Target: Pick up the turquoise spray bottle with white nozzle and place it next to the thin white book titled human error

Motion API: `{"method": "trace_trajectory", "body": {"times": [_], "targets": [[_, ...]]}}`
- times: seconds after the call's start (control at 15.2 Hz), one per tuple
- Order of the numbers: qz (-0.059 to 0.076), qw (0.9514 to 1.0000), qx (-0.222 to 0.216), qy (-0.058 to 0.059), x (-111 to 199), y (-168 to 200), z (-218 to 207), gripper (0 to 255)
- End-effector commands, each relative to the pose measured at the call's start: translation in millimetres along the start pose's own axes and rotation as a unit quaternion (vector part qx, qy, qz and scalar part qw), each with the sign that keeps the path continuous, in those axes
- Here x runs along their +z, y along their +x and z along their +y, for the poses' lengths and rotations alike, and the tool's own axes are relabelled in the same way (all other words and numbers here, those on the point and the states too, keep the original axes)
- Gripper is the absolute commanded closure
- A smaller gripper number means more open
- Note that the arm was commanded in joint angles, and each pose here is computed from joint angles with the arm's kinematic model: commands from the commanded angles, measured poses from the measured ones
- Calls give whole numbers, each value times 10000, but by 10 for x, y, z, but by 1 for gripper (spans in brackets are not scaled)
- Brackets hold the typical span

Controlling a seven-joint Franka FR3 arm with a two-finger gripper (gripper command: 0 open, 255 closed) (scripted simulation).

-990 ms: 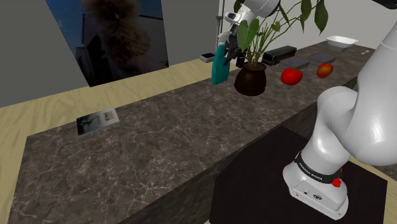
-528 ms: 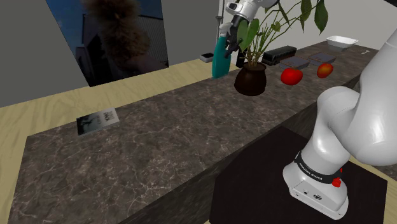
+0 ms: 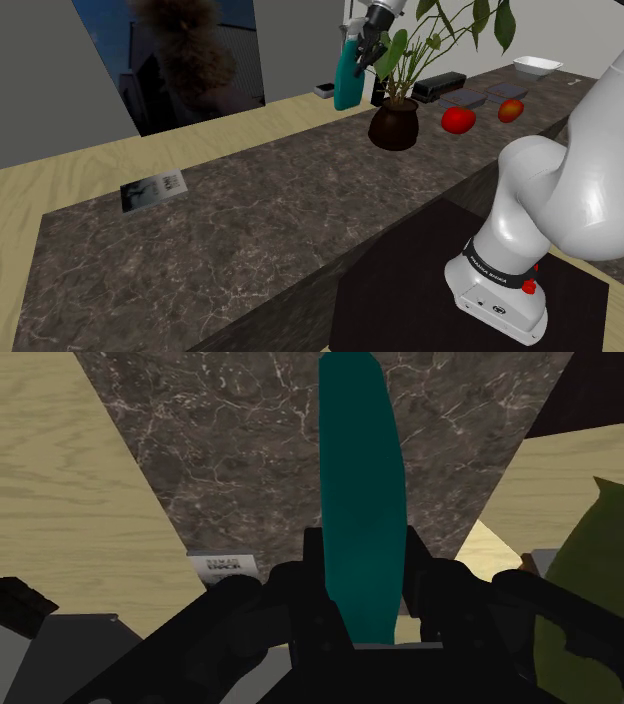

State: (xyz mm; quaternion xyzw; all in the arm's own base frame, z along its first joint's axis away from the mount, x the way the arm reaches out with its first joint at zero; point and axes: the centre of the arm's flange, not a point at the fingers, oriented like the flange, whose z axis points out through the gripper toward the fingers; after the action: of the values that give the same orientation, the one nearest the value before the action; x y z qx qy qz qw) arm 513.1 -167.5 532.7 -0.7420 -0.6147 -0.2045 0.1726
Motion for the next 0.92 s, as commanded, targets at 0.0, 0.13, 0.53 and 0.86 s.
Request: {"method": "trace_trajectory", "body": {"times": [0.0,0.13,0.53,0.86], "targets": [[0,10000,1,0,-98,49,-8,255],[0,10000,1,0,-189,103,-8,255],[0,10000,1,0,-460,267,-10,255],[0,10000,1,0,-672,394,-11,255]]}}
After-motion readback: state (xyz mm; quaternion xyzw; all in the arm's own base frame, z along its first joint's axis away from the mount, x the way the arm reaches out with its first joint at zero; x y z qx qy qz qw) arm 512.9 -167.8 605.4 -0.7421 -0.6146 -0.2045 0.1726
